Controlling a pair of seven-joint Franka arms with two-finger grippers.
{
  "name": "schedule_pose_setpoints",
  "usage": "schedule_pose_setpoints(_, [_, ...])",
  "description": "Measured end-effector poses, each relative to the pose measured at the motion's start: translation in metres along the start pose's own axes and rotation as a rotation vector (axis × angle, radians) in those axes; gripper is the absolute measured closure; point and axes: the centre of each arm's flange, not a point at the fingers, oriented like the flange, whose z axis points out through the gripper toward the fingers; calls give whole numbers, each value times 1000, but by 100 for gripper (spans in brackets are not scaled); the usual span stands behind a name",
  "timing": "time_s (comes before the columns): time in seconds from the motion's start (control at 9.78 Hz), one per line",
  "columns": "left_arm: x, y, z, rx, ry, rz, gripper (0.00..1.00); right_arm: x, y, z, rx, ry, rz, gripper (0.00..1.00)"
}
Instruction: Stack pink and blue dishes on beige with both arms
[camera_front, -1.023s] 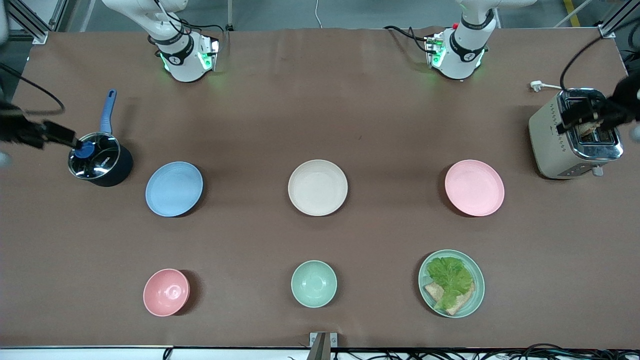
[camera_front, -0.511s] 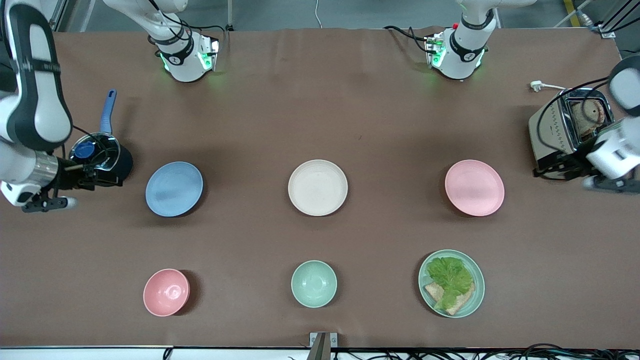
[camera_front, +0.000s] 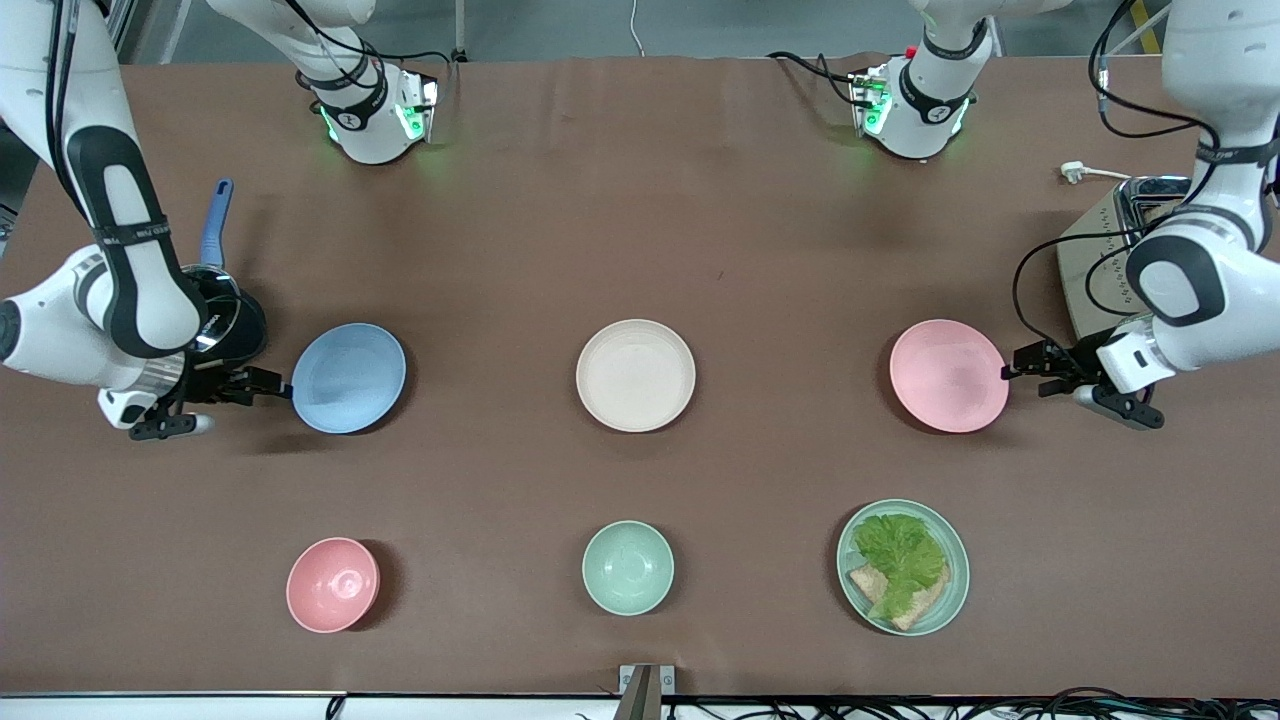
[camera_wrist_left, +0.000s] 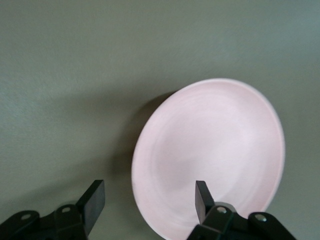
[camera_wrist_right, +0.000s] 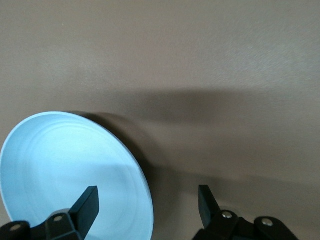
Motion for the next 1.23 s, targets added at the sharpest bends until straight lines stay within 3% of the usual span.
schedule_pose_setpoints(0.41, [-6,-11,29,-7,-17,-3,30,-10,6,28,44,-7,19,34])
schedule_pose_setpoints(0.61, [-8,-10,34,-34,6,-39,63,-11,6,29,46,-6,22,46])
schedule_pose_setpoints(0.82, [-10,-10,37,-39,3,-45,85,-14,7,33,52,-11,31,59])
schedule_pose_setpoints(0.92, [-9,-10,36,-39,6,-45,90,-15,8,33,53,-11,35,66])
schedule_pose_setpoints(1.12, [1,0,12,-62,29,-25,96,-15,6,31,73,-23,35,93])
schedule_pose_setpoints(1.23, [10,14,-17,-83,56,-14,96,-10,4,23,93,-30,30,93])
